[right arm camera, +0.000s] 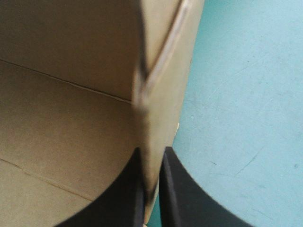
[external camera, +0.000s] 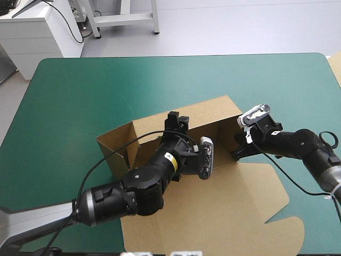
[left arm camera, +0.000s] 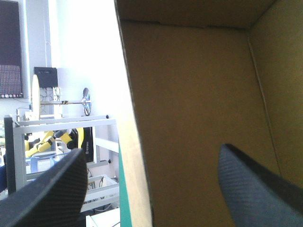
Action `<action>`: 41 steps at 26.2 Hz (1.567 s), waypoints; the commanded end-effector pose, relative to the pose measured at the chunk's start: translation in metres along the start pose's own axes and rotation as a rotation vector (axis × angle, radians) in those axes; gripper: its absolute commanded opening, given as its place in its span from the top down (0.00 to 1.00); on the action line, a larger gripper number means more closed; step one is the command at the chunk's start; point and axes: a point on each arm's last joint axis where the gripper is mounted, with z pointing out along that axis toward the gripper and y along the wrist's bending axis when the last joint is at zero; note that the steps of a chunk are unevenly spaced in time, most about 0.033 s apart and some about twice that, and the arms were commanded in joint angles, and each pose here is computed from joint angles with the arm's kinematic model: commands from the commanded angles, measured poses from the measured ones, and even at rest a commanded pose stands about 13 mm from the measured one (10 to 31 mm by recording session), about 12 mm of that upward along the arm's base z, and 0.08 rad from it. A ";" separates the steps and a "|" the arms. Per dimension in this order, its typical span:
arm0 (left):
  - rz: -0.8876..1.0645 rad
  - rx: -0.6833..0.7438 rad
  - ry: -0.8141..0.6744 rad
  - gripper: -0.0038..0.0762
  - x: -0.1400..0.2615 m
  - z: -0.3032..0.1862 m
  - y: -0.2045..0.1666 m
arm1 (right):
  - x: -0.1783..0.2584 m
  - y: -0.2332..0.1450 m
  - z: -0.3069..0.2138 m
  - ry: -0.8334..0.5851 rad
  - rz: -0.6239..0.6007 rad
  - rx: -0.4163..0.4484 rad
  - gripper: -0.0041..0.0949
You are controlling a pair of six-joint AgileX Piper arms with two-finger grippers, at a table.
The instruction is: Fold the box
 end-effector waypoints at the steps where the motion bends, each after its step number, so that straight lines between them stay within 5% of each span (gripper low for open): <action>1: -0.011 -0.063 -0.071 0.27 -0.009 -0.035 0.014 | -0.015 0.002 -0.012 -0.068 0.000 0.006 0.98; 6: 0.003 -0.079 -0.121 0.36 -0.018 -0.053 0.014 | -0.019 0.001 -0.014 -0.080 -0.007 0.011 0.98; 9: 0.013 -0.095 -0.131 0.66 -0.020 -0.056 0.020 | -0.020 0.001 -0.014 -0.083 -0.008 0.012 0.98; 11: 0.030 -0.108 -0.138 0.94 -0.022 -0.059 0.025 | -0.020 0.001 -0.014 -0.082 -0.009 0.013 0.98; 21: -0.149 -0.101 -0.176 0.93 -0.016 -0.067 0.072 | -0.021 0.000 -0.014 -0.089 -0.009 0.022 0.98; 24: -0.434 0.037 -0.142 0.93 0.032 -0.052 0.117 | -0.021 0.000 -0.014 -0.089 -0.009 0.022 0.98; 28: -0.733 0.008 -0.008 0.93 0.100 -0.051 0.157 | -0.021 0.000 -0.014 -0.089 -0.009 0.022 0.98; 41: -1.103 -0.123 0.228 0.93 0.207 -0.084 0.174 | -0.021 0.000 -0.014 -0.090 0.008 0.025 0.98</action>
